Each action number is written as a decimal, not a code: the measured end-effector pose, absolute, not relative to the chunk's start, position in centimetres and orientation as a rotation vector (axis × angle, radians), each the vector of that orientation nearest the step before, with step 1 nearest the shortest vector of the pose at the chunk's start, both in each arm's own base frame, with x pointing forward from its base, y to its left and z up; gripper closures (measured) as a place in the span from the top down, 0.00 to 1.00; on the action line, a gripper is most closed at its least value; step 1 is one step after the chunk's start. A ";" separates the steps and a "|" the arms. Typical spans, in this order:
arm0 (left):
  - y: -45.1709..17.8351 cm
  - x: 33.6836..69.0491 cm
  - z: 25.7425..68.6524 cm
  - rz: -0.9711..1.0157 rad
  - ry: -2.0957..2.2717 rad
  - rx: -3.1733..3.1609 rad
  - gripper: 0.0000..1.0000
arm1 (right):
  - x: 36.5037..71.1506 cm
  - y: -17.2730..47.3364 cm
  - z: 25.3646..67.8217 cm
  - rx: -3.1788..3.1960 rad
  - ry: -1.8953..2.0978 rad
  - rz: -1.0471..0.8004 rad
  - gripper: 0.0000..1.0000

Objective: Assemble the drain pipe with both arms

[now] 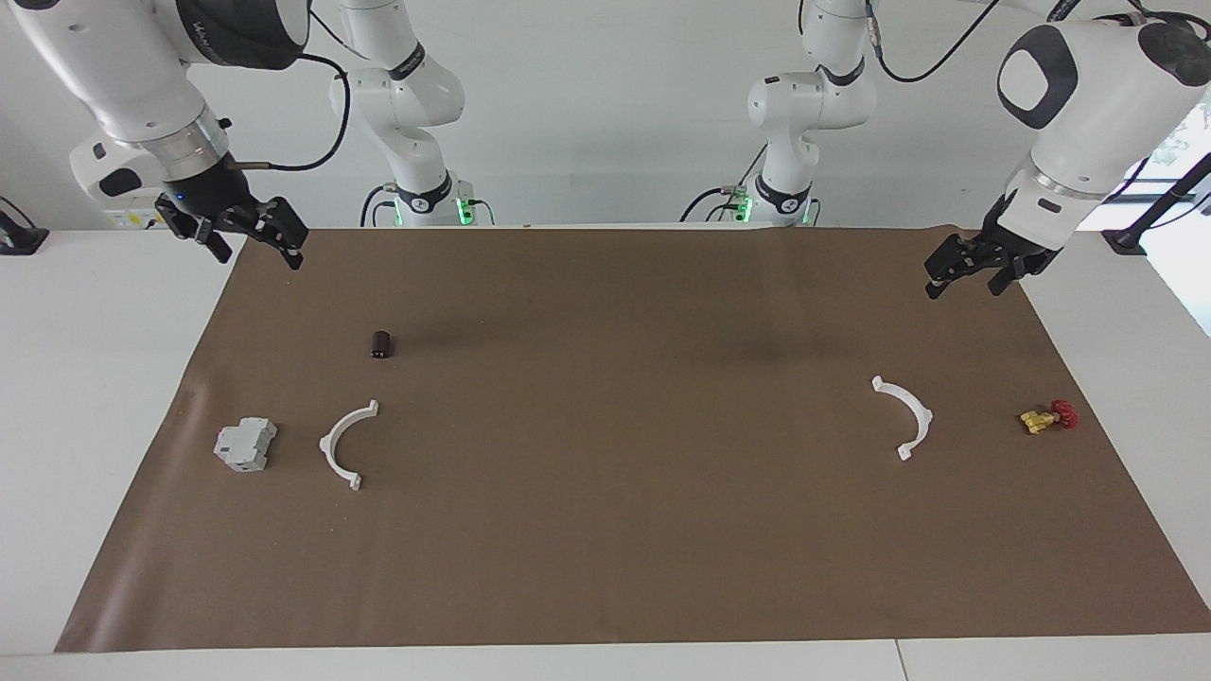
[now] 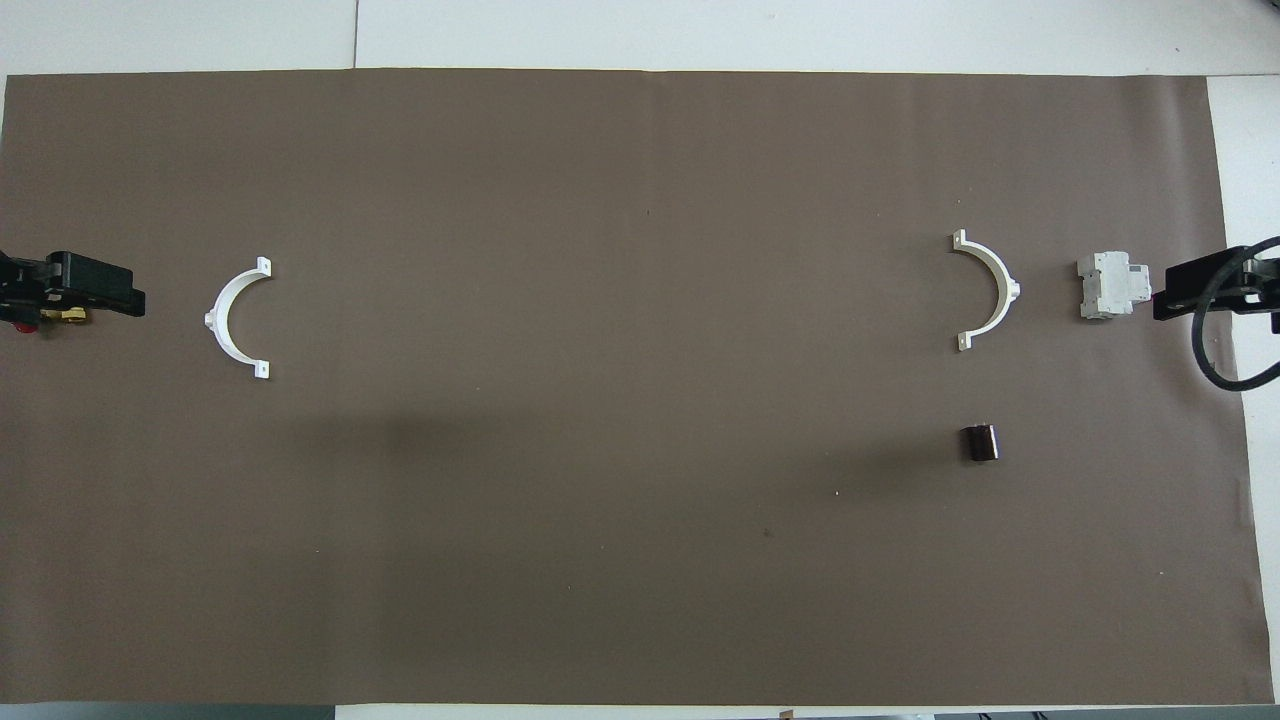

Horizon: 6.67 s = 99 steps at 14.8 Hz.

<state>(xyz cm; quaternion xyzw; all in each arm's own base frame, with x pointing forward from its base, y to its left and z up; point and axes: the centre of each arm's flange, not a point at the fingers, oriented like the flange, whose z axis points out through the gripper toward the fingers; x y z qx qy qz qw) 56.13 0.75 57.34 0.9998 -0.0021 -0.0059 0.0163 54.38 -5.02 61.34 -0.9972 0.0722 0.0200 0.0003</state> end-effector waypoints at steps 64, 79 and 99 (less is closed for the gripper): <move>0.7 56.1 57.3 -0.018 -0.007 3.109 1.00 | 66.2 16.0 40.5 -3.108 -0.007 0.022 0.20; 1.4 57.4 54.3 0.107 -0.007 3.111 1.00 | 63.1 32.5 32.3 -3.097 -0.110 -0.065 0.20; 6.2 59.3 31.3 0.103 -0.053 3.140 0.86 | 65.3 26.9 41.3 -3.067 0.019 -0.208 1.00</move>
